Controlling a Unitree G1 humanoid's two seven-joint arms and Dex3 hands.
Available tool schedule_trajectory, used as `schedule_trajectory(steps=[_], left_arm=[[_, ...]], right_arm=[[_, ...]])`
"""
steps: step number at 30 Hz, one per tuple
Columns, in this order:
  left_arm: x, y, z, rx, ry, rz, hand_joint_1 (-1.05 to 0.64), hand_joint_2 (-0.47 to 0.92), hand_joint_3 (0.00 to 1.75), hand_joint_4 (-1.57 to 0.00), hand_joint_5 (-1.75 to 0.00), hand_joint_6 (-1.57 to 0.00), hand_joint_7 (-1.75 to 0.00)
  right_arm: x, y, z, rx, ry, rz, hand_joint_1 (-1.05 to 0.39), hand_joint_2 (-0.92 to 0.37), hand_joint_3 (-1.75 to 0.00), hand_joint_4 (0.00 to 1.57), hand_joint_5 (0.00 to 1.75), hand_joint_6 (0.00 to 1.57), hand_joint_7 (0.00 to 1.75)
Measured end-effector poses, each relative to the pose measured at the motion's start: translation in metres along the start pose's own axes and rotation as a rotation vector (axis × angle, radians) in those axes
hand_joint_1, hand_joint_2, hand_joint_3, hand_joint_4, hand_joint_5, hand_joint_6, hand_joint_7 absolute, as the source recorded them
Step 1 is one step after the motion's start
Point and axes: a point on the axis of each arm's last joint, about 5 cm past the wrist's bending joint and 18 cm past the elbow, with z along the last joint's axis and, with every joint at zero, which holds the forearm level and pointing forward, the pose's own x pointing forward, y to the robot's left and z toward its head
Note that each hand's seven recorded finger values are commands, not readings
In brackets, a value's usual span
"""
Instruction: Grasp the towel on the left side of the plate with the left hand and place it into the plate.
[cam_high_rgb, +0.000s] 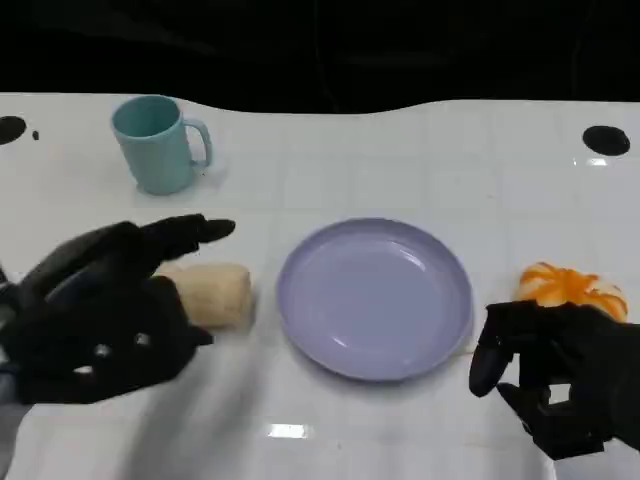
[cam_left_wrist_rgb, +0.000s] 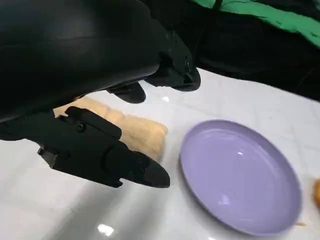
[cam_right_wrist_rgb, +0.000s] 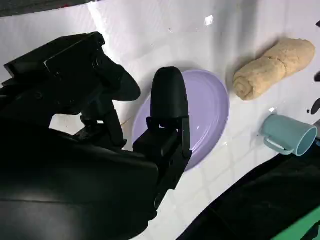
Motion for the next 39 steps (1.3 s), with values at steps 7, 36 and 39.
schedule_trajectory(steps=[7,36,39], left_arm=[[0.026,-0.003,-0.001,0.213,0.089,-0.052,-0.52,0.92,0.02,-0.13,-0.37,-0.25,-0.01],[0.096,-0.041,-0.05,0.3,0.31,-0.265,-0.28,0.92,0.19,-0.79,-0.32,-0.9,-0.12],[0.095,-0.046,-0.054,0.234,0.288,-0.156,-0.18,0.86,0.39,-0.84,-1.4,-1.04,-0.43]], right_arm=[[0.0,0.0002,0.0,0.0,0.0,-0.001,0.02,-0.56,-1.09,0.74,1.75,0.7,1.46],[-0.004,0.0016,0.001,0.006,0.007,-0.01,0.01,-0.56,-1.09,0.76,1.75,0.71,1.44],[-0.004,0.0017,0.001,0.007,0.012,-0.01,0.01,-0.56,-1.09,0.76,1.75,0.71,1.43]])
